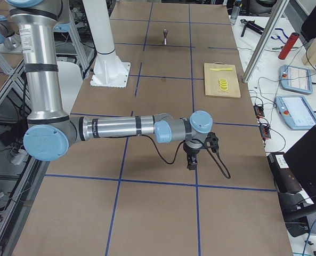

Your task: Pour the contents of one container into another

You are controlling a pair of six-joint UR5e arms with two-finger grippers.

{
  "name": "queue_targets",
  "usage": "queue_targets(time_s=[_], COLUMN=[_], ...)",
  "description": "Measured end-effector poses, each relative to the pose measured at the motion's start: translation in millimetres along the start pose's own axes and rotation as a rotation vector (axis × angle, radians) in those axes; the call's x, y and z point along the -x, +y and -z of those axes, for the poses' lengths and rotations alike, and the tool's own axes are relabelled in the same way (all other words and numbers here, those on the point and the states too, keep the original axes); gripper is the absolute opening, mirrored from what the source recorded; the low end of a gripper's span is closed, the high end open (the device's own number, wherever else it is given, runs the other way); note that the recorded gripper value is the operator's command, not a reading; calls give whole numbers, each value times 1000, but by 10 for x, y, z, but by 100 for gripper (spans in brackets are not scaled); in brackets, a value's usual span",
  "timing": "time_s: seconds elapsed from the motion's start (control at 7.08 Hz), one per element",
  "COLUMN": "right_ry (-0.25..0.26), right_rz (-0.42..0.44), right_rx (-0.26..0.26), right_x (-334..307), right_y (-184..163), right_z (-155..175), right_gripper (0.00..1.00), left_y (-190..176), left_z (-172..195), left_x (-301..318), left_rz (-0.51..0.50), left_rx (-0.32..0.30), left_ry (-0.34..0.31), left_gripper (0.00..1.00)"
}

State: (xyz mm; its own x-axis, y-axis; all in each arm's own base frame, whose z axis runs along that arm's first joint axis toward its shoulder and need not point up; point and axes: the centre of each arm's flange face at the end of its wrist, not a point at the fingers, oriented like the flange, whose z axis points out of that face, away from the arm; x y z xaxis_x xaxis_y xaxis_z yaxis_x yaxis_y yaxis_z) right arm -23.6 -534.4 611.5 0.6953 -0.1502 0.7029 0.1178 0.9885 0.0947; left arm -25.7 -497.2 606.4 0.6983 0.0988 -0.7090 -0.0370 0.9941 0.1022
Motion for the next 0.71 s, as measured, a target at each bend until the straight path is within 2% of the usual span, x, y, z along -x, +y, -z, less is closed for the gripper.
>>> queue_targets(time_s=[0.71], right_ry=[-10], right_rz=[19], right_rx=[-17], right_x=[46], right_y=[-12], right_z=[9], right_gripper=[100], left_y=[-39], left_z=[144], left_x=[-155], left_rz=[-26], left_rx=[-31], left_ry=[4], left_gripper=[100])
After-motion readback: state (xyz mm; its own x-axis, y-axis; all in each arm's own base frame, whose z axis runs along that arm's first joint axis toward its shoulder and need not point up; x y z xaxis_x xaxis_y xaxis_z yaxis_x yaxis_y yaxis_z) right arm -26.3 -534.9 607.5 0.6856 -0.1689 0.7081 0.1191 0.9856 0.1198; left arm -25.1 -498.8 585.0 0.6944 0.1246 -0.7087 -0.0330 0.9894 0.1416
